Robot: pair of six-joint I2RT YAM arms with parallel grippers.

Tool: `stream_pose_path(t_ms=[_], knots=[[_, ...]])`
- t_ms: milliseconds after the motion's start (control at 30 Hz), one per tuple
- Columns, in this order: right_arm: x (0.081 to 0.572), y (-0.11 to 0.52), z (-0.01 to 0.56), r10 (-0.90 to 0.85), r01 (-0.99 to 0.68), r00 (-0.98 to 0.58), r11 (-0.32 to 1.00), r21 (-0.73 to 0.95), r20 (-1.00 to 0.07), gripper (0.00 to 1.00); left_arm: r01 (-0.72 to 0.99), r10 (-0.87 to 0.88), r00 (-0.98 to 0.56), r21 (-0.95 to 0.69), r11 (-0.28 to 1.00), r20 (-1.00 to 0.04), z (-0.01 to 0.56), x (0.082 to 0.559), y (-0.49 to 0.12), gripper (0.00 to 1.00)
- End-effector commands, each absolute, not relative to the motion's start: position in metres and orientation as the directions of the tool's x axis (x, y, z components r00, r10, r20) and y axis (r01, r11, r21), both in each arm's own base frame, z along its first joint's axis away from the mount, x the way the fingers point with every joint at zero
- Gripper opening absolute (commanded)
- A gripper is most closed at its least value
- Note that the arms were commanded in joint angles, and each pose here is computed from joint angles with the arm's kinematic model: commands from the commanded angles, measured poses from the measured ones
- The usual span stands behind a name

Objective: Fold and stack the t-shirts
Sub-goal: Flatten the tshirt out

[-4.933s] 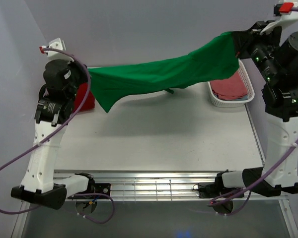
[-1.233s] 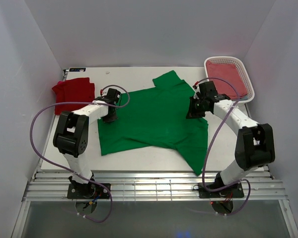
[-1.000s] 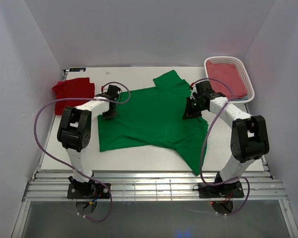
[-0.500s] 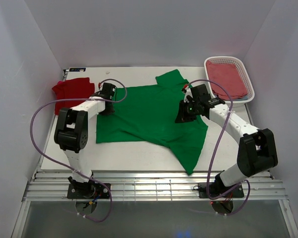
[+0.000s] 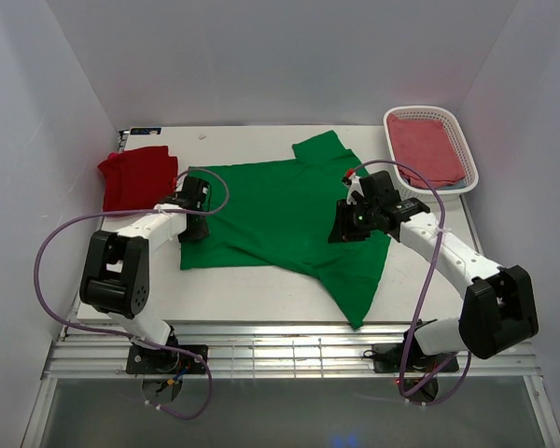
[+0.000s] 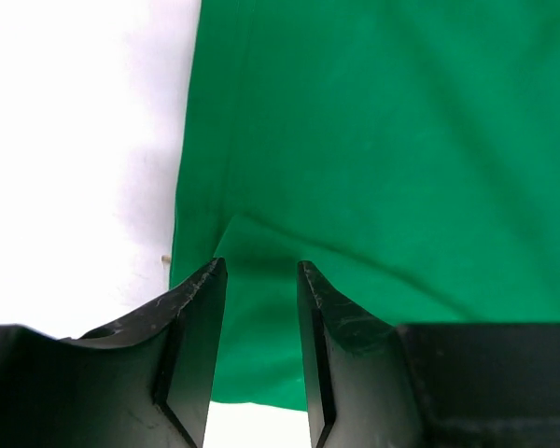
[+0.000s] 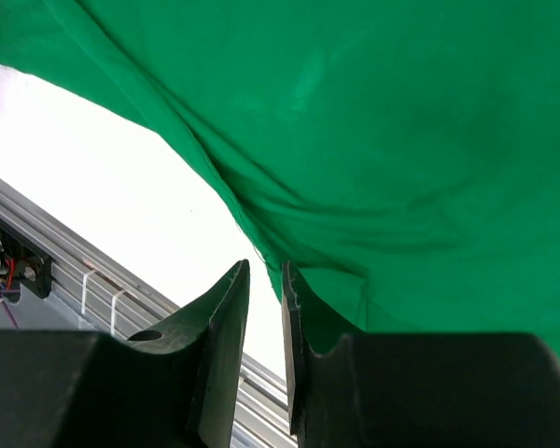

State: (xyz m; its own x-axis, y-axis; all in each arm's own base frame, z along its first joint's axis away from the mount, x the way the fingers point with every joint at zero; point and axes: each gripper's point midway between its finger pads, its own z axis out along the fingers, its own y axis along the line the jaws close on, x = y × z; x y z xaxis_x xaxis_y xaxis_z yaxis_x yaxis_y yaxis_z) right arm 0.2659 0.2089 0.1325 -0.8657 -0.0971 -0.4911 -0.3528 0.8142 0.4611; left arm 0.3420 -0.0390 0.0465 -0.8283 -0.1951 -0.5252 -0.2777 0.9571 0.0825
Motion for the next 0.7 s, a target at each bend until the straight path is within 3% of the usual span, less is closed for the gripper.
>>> stream_pose_path(t_ms=[0,667], knots=[[0.258,0.204,0.135,-0.084,-0.347,-0.861,0.818,0.458,-0.502,0.27,-0.296,-0.222,-0.841,0.078,0.952,-0.493,0.036,0.334,-0.039,0.46],[0.235,0.194,0.122,-0.098,-0.333,-0.879,0.826,0.456,-0.466,0.27,-0.320,-0.212,-0.791,0.092,0.943,-0.573,0.060,0.354,-0.032,0.41]])
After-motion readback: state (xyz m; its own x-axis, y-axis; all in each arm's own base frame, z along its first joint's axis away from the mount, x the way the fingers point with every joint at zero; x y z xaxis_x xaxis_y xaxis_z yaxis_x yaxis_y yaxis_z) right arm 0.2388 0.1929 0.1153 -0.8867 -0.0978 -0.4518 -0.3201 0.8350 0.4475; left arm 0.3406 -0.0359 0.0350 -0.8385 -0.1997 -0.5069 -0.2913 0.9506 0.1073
